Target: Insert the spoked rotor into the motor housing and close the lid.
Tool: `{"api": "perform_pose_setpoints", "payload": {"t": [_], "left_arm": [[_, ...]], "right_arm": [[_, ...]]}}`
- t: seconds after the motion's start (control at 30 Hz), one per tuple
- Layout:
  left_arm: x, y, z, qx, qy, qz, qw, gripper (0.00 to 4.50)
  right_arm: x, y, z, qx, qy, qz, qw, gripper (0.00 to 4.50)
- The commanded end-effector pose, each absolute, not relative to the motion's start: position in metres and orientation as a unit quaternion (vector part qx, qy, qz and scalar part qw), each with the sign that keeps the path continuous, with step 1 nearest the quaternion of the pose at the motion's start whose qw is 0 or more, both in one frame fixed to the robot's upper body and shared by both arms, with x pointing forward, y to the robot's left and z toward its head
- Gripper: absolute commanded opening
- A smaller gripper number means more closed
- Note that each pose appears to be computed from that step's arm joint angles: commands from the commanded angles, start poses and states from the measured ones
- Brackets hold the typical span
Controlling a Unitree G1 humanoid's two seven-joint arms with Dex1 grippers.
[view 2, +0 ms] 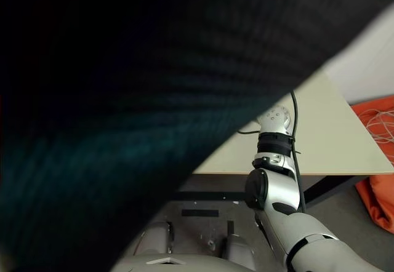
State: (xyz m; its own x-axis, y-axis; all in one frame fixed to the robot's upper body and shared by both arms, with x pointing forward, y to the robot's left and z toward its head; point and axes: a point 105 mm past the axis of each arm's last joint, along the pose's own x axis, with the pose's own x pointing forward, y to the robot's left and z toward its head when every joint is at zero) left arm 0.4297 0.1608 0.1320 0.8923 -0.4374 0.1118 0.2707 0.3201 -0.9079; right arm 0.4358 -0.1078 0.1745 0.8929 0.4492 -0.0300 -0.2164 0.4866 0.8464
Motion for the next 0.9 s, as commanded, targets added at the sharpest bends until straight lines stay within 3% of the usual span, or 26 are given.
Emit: {"api": "perform_pose_setpoints", "payload": {"t": [0.03,0.5,0.9], "left_arm": [[0.438,0.197,0.158,-0.519,0.011,-0.176,0.836,2.13],[0.439,0.21,0.109,-0.539,0.062,-0.075,0.837,2.13],[0.44,0.213,0.097,-0.545,0.079,-0.044,0.834,2.13]], "right_arm": [[0.437,-0.11,0.192,0.468,0.1,0.208,0.853,4.49],[0.437,-0.111,0.189,0.469,0.103,0.202,0.854,4.49],[0.438,-0.113,0.185,0.47,0.107,0.193,0.855,4.49]]}}
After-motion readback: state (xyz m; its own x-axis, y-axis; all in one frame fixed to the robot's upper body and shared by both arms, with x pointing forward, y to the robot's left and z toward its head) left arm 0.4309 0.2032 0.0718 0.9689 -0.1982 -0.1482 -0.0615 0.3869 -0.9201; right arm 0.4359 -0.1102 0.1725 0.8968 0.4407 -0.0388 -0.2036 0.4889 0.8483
